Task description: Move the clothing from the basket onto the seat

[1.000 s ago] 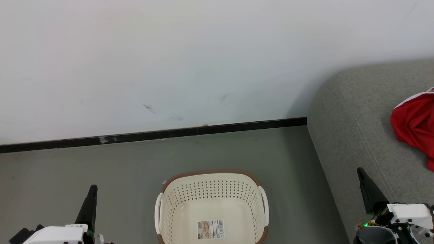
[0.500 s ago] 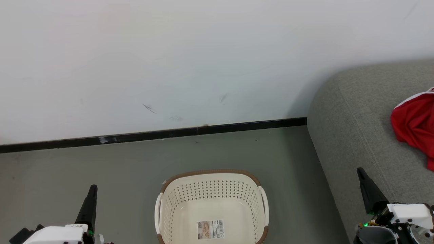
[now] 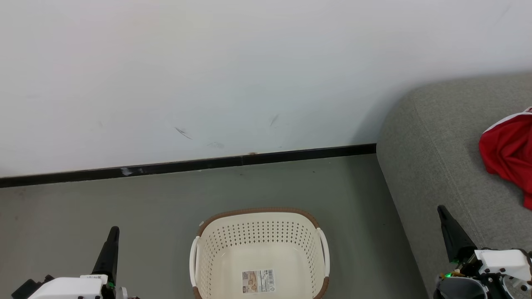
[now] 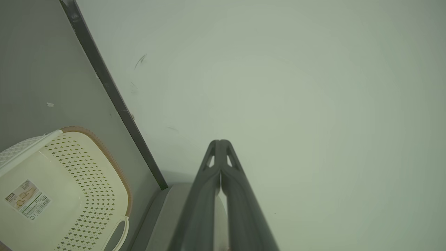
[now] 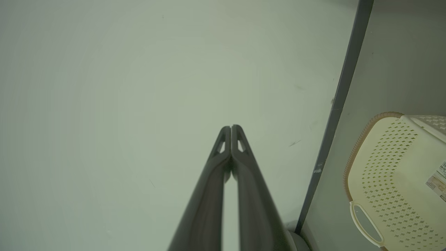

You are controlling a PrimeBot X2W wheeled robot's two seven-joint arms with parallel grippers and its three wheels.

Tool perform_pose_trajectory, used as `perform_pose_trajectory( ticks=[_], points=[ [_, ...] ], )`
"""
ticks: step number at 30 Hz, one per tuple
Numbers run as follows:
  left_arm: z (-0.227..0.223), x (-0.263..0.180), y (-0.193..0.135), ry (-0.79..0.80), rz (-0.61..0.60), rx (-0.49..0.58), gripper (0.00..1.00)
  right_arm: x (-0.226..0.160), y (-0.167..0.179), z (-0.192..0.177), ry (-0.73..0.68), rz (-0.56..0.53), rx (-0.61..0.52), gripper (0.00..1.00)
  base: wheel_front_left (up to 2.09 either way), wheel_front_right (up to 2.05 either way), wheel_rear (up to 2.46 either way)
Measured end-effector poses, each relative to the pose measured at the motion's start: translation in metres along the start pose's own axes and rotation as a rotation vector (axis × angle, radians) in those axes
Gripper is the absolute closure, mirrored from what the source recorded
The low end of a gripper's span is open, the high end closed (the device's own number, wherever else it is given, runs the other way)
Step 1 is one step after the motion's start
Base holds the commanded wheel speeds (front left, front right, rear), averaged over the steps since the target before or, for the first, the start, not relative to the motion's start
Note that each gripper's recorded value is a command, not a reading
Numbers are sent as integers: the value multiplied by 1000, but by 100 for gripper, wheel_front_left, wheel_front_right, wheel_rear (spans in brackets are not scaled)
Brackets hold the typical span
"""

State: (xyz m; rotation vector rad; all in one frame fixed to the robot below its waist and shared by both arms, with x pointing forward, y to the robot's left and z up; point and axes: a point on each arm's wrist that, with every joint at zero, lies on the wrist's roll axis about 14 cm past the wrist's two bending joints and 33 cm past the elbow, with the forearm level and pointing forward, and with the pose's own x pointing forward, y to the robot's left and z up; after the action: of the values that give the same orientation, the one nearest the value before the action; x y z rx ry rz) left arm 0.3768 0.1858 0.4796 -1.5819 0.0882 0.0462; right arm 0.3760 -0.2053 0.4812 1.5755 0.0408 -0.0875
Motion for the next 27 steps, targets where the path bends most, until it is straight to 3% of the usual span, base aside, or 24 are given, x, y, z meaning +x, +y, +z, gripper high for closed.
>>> perform_pose_trajectory(
  ticks=[27],
  points=[
    [0, 0, 0, 0, 0, 0, 100, 0, 0, 0, 0, 0, 0, 100, 0, 0, 0]
  ],
)
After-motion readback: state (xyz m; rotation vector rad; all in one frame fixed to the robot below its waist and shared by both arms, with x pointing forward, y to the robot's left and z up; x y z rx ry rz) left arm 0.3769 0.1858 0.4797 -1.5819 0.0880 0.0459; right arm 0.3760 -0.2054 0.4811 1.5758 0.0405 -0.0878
